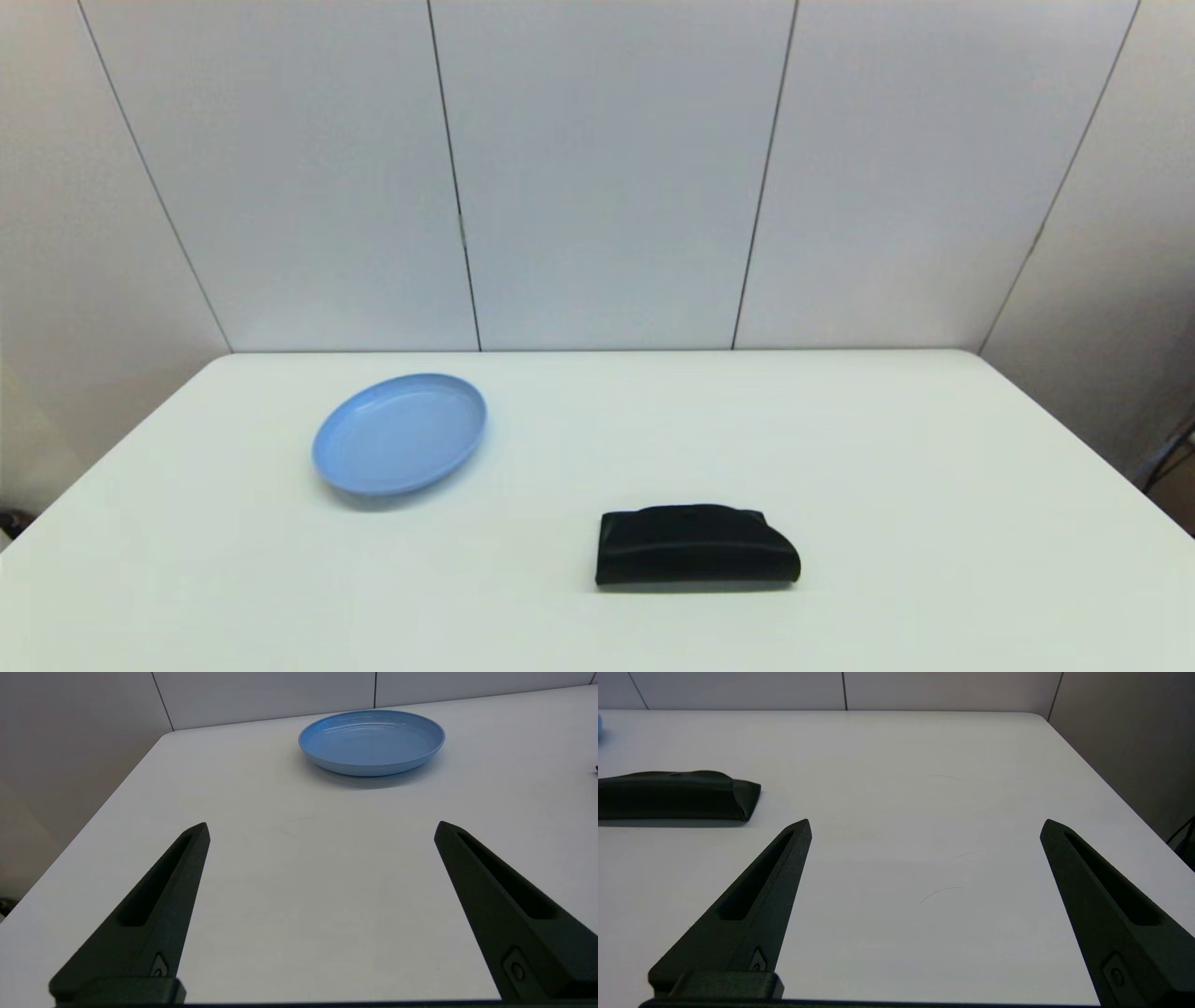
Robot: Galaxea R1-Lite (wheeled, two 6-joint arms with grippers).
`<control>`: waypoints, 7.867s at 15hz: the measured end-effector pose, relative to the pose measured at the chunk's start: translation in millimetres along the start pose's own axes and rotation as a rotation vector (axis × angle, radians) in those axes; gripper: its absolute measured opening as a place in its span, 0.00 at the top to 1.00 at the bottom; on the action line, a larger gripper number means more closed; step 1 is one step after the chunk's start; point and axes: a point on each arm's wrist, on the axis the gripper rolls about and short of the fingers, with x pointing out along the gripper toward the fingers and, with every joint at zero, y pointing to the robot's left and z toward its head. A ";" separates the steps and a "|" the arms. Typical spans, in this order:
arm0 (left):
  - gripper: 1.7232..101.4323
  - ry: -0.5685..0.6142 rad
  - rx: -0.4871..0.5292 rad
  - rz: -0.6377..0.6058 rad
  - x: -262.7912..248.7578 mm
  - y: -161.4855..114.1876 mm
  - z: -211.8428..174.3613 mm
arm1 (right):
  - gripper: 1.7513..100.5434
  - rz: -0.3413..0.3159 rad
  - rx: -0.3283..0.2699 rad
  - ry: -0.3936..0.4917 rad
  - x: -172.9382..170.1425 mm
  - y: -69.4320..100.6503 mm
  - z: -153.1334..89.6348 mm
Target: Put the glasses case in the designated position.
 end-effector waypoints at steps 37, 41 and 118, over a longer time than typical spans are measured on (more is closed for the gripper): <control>0.04 0.000 0.000 0.000 0.0 0.0 0.0 | 0.03 0.000 0.000 0.000 0.0 0.0 0.0; 0.04 0.001 -0.004 -0.001 0.0 0.0 -0.2 | 0.03 0.000 0.000 0.000 0.0 0.0 0.0; 0.04 0.639 0.682 -1.354 274.1 -228.0 193.1 | 0.03 0.000 0.000 0.000 0.0 0.0 0.0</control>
